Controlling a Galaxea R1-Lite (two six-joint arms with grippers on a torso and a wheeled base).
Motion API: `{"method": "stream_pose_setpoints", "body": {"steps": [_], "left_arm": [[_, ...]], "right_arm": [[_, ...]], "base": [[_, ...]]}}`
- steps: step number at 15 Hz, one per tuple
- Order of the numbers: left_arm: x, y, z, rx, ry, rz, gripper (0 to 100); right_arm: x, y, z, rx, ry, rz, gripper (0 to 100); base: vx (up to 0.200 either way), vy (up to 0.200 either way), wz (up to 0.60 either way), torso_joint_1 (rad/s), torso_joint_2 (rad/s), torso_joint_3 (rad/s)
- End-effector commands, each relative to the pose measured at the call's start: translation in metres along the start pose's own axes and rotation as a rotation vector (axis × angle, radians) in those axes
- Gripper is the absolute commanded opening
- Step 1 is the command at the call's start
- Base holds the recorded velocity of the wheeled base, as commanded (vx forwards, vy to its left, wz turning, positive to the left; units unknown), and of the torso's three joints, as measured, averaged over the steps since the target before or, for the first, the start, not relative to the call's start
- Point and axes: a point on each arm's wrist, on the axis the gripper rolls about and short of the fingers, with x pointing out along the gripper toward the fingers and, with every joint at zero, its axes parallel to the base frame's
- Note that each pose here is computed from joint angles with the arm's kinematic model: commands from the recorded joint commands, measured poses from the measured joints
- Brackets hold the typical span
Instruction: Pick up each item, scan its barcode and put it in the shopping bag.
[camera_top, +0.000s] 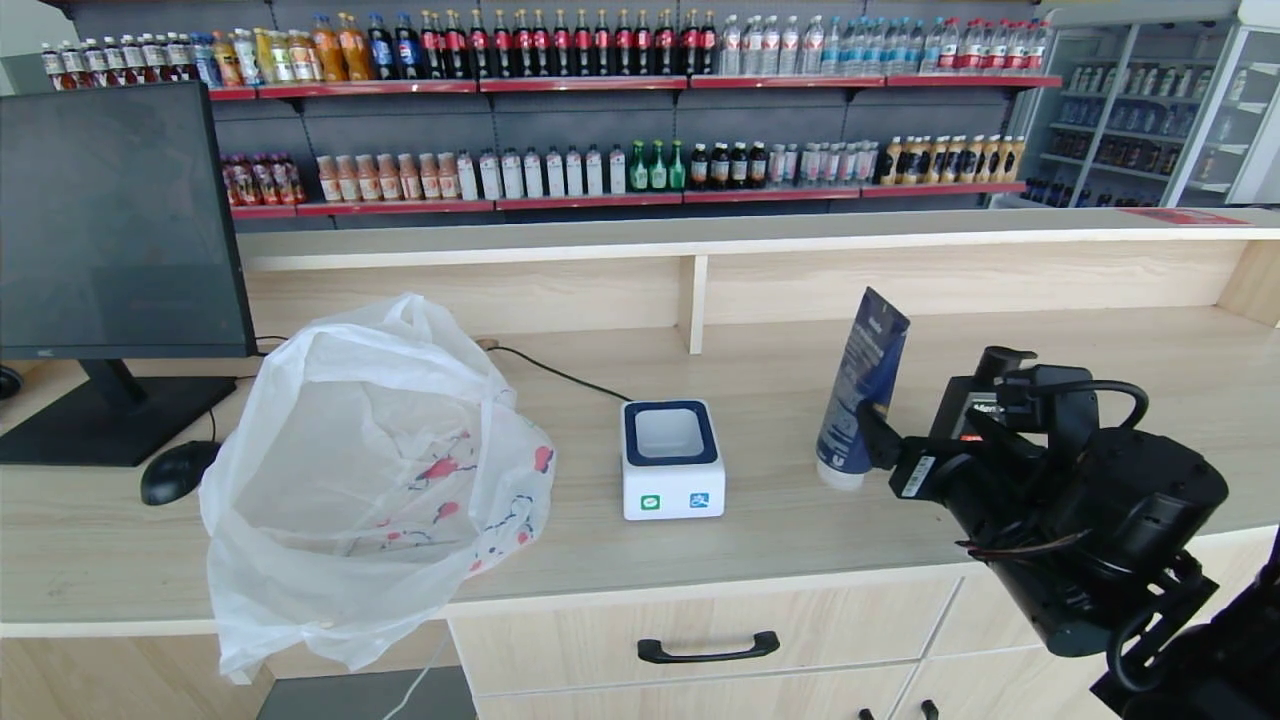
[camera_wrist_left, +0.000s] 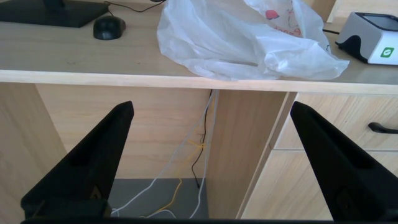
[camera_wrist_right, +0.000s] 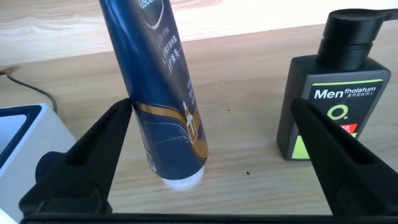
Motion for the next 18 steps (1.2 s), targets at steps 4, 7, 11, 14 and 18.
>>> {"method": "stream_pose_setpoints", "body": {"steps": [4,7,11,14,18], "left_arm": [[0.0,0.0,0.0,0.0,0.0,0.001,100],[0.0,0.0,0.0,0.0,0.0,0.001,100],[0.0,0.0,0.0,0.0,0.0,0.001,100],[0.0,0.0,0.0,0.0,0.0,0.001,100],[0.0,0.0,0.0,0.0,0.0,0.001,100]], "right_arm": [[-0.007,-0.007,0.002,0.001,0.003,-0.014,100],[-0.007,-0.01,0.002,-0.001,0.007,-0.025,100],[-0.01,-0.006,0.004,0.0,0.002,-0.003,100],[-0.016,0.015,0.007,0.012,-0.009,0.104,100],[-0.004,0.02,-0.005,-0.004,0.012,0.106,100]], "base": [[0.0,0.0,0.0,0.0,0.0,0.0],[0.0,0.0,0.0,0.0,0.0,0.0],[0.0,0.0,0.0,0.0,0.0,0.0],[0.0,0.0,0.0,0.0,0.0,0.0],[0.0,0.0,0.0,0.0,0.0,0.0]]}}
